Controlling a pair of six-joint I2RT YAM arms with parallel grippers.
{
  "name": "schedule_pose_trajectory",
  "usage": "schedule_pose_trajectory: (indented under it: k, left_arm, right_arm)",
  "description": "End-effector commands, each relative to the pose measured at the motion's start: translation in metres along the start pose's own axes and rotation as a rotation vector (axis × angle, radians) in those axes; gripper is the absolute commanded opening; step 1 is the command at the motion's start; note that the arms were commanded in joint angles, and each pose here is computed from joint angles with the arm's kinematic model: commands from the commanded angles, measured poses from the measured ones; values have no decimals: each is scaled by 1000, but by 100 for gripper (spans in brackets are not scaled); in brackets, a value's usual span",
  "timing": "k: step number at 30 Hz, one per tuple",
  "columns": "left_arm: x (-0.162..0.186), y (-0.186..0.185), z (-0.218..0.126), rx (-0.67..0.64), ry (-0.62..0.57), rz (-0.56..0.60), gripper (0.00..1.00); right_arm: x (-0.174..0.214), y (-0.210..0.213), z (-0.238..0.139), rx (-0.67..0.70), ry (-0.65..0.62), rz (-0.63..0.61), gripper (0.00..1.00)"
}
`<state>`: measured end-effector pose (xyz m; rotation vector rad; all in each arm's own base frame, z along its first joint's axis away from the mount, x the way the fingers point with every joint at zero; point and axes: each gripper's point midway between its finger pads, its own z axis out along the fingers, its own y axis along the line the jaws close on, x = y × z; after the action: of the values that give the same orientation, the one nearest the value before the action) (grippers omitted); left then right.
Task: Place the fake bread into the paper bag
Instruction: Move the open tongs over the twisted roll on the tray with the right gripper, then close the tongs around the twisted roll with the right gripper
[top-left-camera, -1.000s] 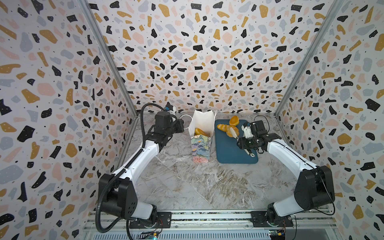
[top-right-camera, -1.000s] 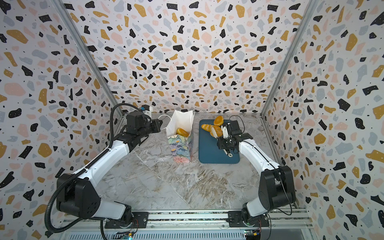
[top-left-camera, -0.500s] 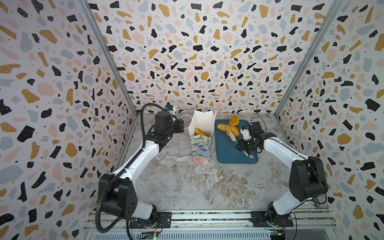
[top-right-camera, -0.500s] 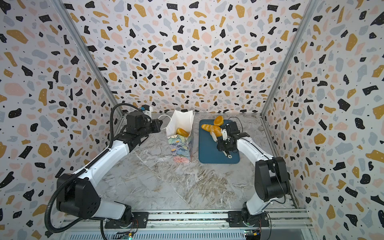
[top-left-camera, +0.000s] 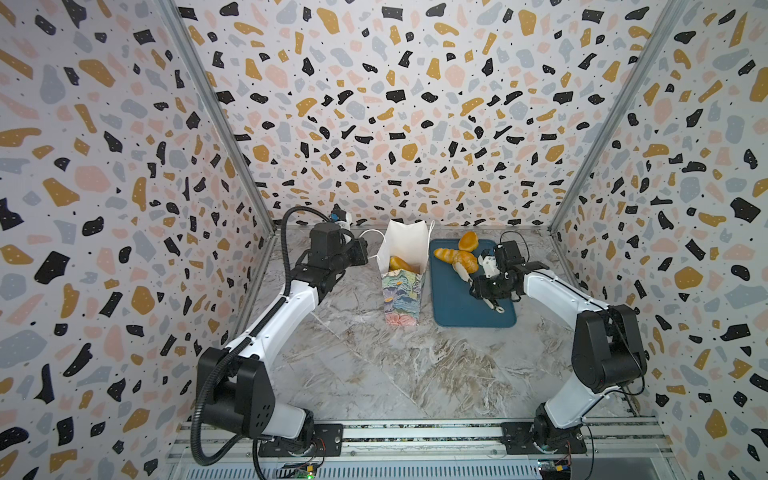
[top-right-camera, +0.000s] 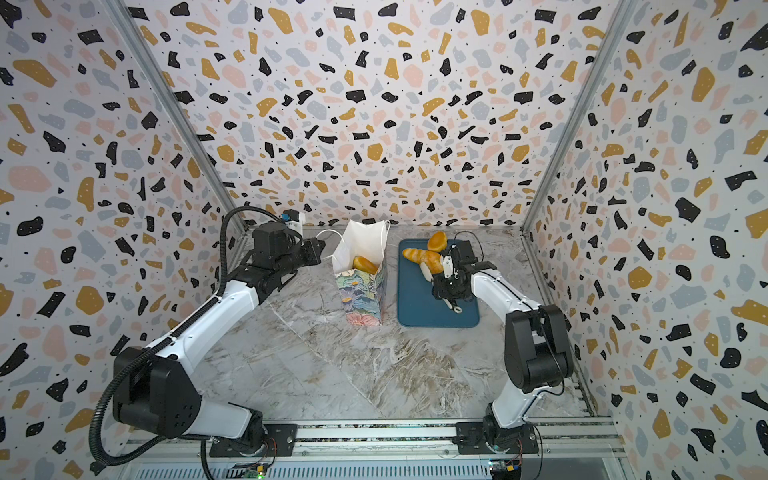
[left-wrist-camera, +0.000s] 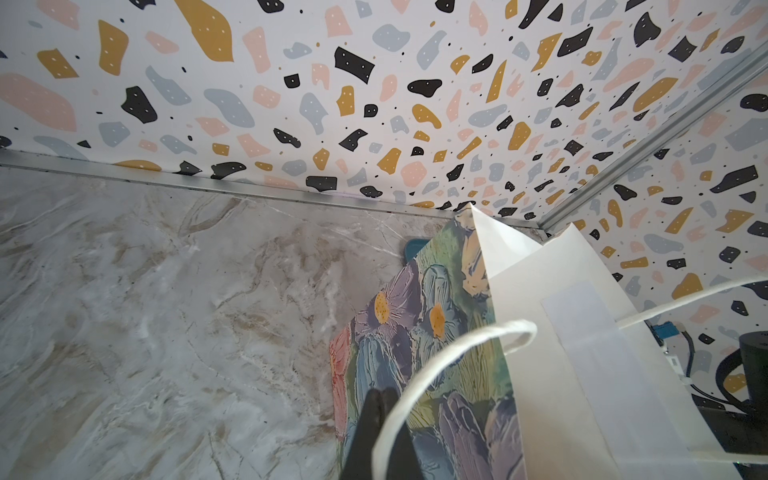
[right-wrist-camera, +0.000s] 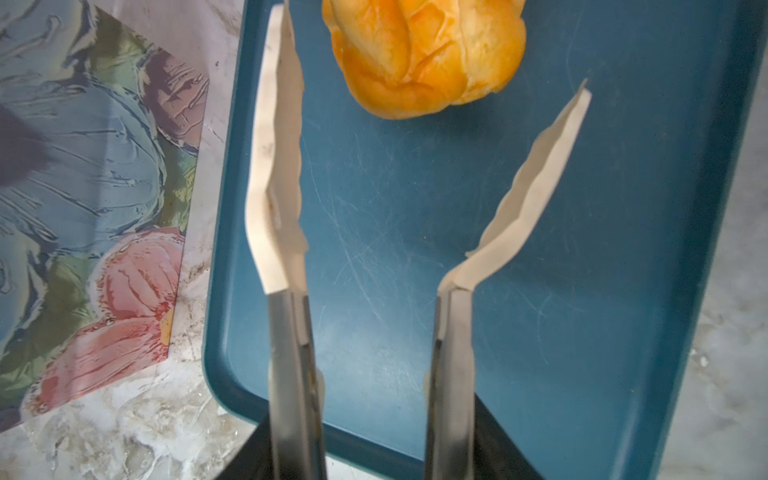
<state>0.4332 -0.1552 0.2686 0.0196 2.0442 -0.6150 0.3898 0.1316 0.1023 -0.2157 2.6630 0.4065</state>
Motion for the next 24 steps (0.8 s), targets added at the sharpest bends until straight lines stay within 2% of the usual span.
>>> schedule_pose_trajectory:
  k: [1, 24]
  left_arm:
    - [-12, -4, -3, 15, -30, 9, 0]
    - [-13, -3, -3, 9, -31, 12, 0]
  right_arm:
    - [-27, 5, -10, -18, -67, -22, 56]
    - [-43, 1, 8, -21, -50, -11, 56]
